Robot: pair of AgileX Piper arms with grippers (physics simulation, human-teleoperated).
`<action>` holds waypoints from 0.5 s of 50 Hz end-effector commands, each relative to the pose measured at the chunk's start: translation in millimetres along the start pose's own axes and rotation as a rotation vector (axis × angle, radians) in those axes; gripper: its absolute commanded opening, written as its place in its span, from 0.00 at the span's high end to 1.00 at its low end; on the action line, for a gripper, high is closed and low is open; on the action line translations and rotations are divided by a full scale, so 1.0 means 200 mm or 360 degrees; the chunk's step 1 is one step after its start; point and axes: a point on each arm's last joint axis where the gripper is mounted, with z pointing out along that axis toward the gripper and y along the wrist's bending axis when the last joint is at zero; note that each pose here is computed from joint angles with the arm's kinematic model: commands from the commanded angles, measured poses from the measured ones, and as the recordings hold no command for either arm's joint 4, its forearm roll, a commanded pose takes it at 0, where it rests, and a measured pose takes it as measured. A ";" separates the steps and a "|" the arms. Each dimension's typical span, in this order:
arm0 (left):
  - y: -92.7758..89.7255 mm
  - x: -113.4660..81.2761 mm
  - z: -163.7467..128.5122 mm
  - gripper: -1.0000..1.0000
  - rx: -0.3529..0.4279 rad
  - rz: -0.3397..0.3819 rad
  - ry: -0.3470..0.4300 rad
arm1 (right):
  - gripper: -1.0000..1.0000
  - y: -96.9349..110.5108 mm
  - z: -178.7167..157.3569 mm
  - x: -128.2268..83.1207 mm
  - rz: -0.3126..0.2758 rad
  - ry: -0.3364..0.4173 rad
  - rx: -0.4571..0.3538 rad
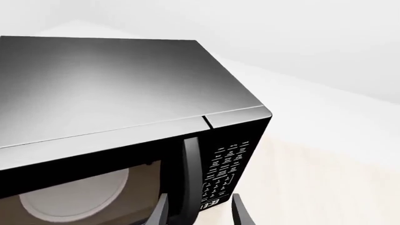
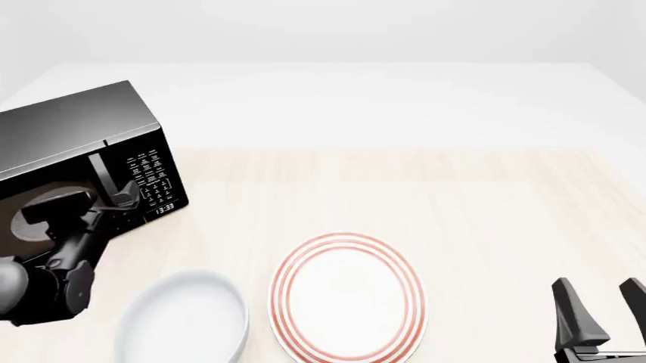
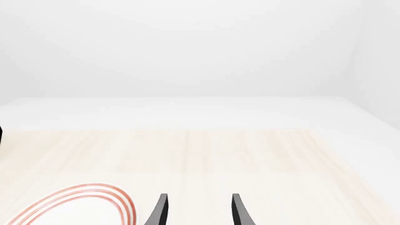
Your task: Open the microwave.
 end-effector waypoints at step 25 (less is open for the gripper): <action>0.01 0.05 0.03 0.00 -0.0004 -0.0025 0.0032 | 0.00 0.00 0.00 0.00 0.0000 0.0000 0.0000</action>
